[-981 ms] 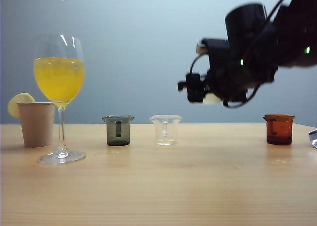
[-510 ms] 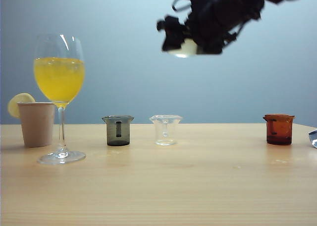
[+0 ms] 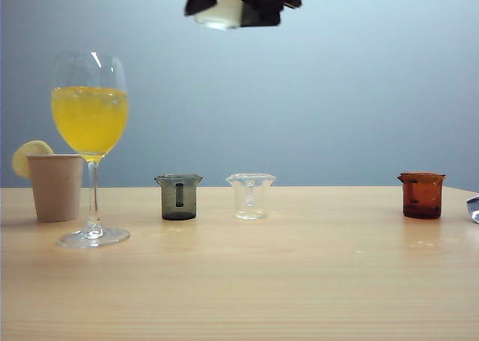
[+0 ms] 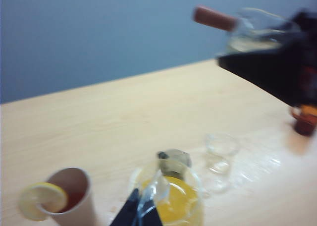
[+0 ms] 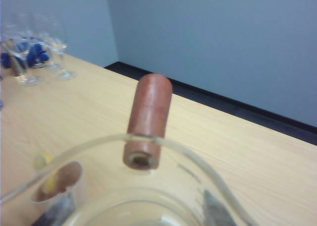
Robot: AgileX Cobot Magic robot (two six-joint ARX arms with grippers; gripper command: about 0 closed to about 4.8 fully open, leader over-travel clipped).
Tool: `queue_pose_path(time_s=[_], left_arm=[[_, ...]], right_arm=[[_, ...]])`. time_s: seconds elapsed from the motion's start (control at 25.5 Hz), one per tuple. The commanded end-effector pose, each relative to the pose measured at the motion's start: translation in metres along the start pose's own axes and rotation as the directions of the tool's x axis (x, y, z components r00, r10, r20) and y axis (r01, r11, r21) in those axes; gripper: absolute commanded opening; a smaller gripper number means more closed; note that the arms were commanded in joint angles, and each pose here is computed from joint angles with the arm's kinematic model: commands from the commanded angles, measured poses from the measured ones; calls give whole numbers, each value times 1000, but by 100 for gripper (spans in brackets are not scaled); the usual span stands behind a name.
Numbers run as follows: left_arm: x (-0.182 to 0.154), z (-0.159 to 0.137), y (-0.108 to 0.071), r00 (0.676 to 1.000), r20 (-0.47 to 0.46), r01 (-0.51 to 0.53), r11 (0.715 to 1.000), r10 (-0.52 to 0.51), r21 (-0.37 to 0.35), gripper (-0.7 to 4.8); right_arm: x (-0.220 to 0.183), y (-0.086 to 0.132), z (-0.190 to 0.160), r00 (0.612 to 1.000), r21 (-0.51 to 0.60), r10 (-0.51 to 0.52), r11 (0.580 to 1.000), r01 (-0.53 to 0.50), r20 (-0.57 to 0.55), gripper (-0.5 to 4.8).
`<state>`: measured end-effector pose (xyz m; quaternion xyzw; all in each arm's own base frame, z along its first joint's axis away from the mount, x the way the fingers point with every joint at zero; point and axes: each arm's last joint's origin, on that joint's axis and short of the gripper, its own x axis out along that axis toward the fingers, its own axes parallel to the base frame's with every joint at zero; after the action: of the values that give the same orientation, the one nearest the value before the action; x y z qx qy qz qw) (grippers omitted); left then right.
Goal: Pick up the third measuring cup from the left, pour the pineapple juice inside into the goblet, and finally put the measuring cup back in its original place.
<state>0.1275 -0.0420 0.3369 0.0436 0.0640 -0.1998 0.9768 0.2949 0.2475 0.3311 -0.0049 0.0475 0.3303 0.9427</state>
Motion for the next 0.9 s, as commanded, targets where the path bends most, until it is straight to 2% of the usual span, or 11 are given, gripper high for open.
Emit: queue_pose_path(time_s=[0.04, 0.24, 0.67, 0.71, 0.82, 0.9], left_arm=[[-3, 4, 0, 1000, 24, -12, 1000, 12, 6, -5], [-2, 3, 0, 1000, 20, -13, 1000, 13, 5, -5], [-2, 3, 0, 1000, 22, -13, 1000, 13, 5, -5], [-2, 4, 0, 1000, 24, -15, 1000, 14, 20, -5], [-2, 6, 1, 998, 48, -49, 976, 40, 213, -4], [-3, 8, 2, 997, 67, -58, 976, 45, 209, -4]], right_arm=[[4, 11, 10, 999, -21, 32, 999, -31, 24, 107], [19, 22, 8, 997, -31, 79, 996, -79, 14, 106], [35, 23, -8, 997, -31, 77, 996, -78, -24, 107], [35, 23, -8, 997, -33, 77, 996, -78, -23, 107], [35, 23, -5, 997, -61, 77, 995, -78, -15, 107], [36, 22, -1, 997, -67, 75, 995, -75, -4, 107]])
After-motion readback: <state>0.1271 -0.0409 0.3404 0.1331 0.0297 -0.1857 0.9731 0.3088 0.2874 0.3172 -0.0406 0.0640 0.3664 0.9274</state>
